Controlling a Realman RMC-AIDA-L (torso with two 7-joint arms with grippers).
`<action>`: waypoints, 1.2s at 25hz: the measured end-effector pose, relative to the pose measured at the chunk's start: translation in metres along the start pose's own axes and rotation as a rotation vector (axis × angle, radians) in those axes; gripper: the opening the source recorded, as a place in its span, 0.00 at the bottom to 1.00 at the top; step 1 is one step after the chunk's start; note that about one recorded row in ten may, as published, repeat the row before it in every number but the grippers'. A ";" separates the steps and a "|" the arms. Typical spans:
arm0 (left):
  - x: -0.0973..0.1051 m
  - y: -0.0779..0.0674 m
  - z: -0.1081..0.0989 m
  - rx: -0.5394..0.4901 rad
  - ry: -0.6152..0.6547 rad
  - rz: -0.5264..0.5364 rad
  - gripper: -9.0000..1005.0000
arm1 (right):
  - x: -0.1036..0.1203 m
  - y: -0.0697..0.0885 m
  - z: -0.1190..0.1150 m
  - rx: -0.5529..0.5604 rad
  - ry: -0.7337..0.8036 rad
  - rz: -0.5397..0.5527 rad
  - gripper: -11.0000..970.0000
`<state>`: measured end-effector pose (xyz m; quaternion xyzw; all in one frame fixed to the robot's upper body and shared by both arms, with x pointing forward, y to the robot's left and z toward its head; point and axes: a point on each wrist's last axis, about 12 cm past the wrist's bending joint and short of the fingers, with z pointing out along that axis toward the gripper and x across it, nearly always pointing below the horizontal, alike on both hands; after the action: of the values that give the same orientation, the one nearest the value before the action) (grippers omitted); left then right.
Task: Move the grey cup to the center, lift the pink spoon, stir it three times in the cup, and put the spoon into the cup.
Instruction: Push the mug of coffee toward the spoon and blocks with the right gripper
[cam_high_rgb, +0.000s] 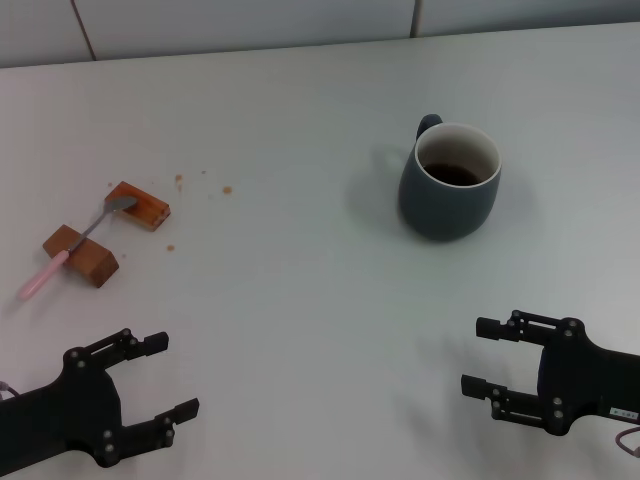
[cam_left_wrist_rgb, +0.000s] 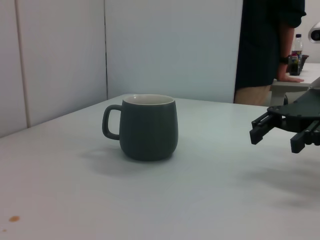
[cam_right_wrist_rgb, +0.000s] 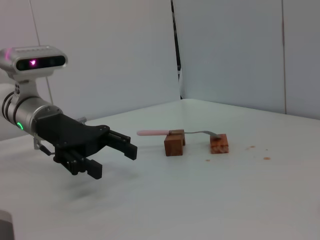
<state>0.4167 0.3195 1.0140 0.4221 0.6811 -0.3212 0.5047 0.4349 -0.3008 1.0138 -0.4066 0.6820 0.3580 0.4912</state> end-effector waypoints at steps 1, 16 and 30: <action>0.000 0.000 0.000 0.000 -0.001 0.000 0.80 | 0.000 0.000 0.000 0.000 0.000 0.000 0.73; -0.001 0.000 0.000 -0.003 -0.010 0.000 0.80 | 0.000 0.000 0.000 0.002 0.002 0.002 0.68; -0.003 0.002 -0.001 -0.004 -0.020 0.005 0.80 | 0.002 -0.001 0.005 -0.003 0.011 0.022 0.50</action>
<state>0.4179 0.3207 1.0173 0.4196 0.6757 -0.3225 0.5131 0.4373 -0.2967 1.0107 -0.4019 0.6885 0.3623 0.4829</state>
